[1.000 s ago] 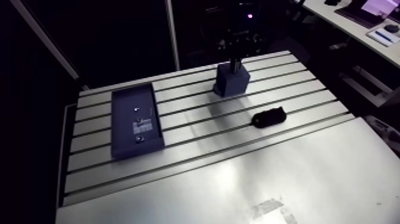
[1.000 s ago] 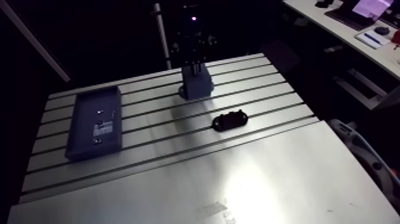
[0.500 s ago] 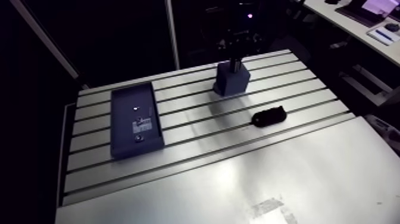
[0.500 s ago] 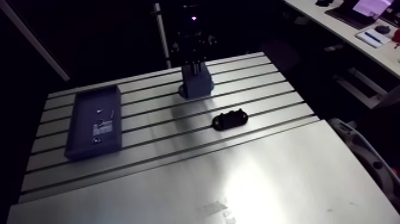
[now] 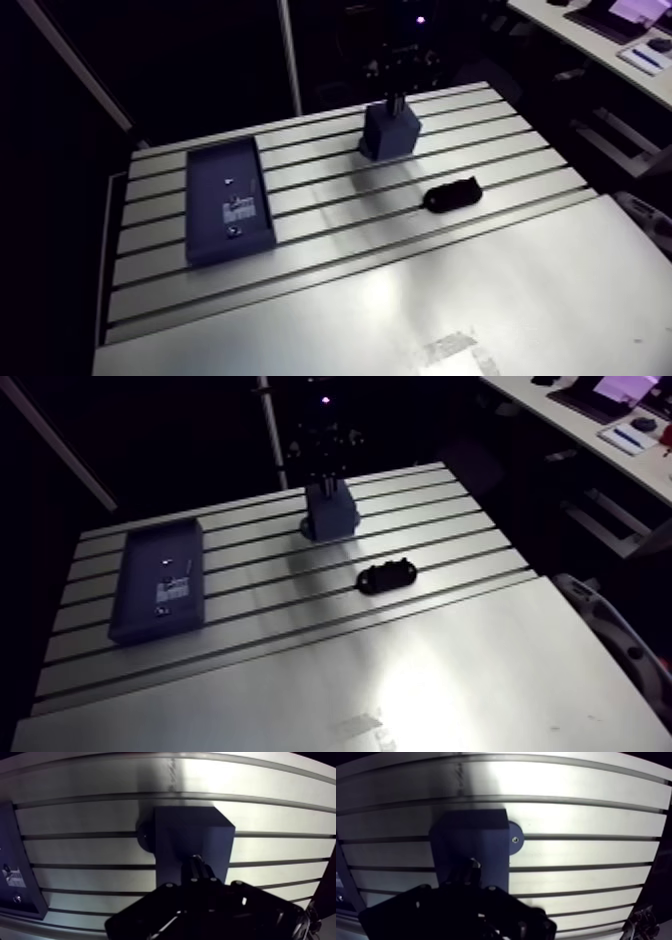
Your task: Pick up the M10 bolt and insert it into the hex recess until seated.
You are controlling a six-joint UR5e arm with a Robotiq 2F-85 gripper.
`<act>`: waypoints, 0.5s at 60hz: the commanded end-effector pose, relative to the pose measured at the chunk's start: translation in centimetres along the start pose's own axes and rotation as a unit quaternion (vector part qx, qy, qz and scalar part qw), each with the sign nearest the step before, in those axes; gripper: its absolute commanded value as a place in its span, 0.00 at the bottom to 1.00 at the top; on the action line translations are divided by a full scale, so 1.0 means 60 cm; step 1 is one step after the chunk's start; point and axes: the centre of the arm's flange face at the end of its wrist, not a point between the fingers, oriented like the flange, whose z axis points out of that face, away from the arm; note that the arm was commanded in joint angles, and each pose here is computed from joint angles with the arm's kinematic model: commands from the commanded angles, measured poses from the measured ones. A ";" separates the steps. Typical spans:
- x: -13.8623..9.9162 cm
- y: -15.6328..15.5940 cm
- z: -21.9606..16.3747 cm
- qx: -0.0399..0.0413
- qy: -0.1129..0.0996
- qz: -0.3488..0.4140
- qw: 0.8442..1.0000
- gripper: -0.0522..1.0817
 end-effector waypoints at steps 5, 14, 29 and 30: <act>-0.005 -0.005 -0.019 -0.001 -0.001 -0.003 1.000 1.00; -0.016 -0.006 -0.043 -0.001 -0.003 -0.002 1.000 1.00; -0.031 -0.005 -0.073 0.000 -0.006 0.000 1.000 0.77; -0.031 -0.005 -0.073 0.000 -0.006 0.000 1.000 0.77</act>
